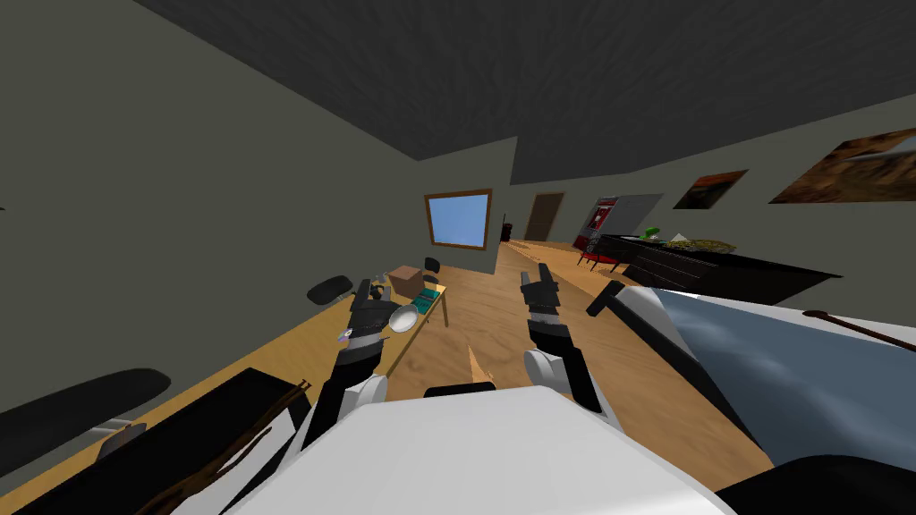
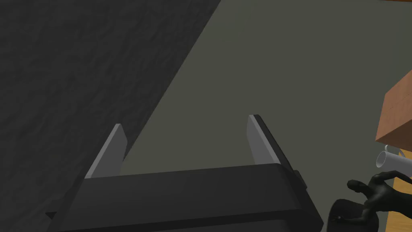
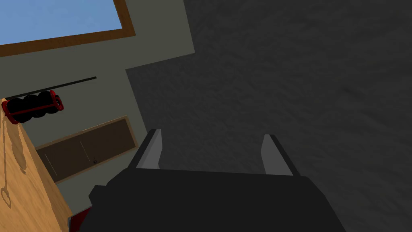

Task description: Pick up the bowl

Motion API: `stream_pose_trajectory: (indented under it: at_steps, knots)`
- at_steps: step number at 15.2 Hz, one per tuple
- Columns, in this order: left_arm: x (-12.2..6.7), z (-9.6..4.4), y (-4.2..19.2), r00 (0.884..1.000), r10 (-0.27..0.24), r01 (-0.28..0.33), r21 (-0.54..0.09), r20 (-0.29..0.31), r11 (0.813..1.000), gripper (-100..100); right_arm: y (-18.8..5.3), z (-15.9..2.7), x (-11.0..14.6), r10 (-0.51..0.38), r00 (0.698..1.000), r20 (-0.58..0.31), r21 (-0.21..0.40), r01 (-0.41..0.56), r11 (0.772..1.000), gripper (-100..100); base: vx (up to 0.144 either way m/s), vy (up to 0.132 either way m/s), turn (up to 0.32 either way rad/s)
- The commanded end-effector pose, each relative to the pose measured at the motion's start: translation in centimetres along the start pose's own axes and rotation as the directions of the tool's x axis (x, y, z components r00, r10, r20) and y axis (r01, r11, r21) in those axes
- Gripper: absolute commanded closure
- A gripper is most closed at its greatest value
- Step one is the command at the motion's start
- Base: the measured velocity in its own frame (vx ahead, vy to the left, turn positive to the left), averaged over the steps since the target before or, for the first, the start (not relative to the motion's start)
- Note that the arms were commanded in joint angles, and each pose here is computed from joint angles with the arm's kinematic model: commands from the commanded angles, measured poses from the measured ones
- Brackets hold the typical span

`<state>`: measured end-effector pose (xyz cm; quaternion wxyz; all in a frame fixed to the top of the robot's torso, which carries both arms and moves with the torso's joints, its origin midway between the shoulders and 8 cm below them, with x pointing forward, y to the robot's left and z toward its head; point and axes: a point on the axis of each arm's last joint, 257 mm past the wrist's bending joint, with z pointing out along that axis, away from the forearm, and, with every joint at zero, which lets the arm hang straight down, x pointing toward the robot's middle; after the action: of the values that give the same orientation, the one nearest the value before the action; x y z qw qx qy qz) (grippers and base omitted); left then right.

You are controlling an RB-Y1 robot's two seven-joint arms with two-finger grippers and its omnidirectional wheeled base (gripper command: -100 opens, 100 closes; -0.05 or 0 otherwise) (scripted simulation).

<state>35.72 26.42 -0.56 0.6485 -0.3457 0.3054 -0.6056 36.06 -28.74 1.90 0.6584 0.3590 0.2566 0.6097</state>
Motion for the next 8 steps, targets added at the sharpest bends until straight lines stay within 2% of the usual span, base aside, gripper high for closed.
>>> stream_pose_trajectory:
  at_steps: [1,5,6,7,8]
  knots:
    - [0.1,-0.1,0.6,1.0,0.012,-0.012,-0.02,-0.023,1.0,-100,0.0,0.0,0.0,0.0,1.0,0.0,0.0,0.0,1.0,0,0.006,-0.001,-0.017]
    - [-0.4,-0.9,3.5,0.997,0.035,-0.043,-0.128,-0.067,0.991,-100,0.0,0.0,0.0,0.0,1.0,0.0,0.0,0.0,1.0,0,0.034,0.006,-0.063]
    - [-0.4,-0.9,3.6,0.997,0.035,-0.043,-0.129,-0.067,0.991,-100,0.0,0.0,0.0,0.0,1.0,0.0,0.0,0.0,1.0,0,0.051,0.009,-0.051]
    - [-0.7,-1.2,4.6,0.997,0.038,-0.05,-0.168,-0.072,0.985,-100,0.0,0.0,0.0,0.0,1.0,0.0,0.0,0.0,1.0,0,0.044,0.012,-0.042]
    - [-0.7,-1.2,4.6,0.997,0.038,-0.05,-0.168,-0.072,0.985,-100,0.0,0.0,0.0,0.0,1.0,0.0,0.0,0.0,1.0,0,0.034,0.011,-0.038]
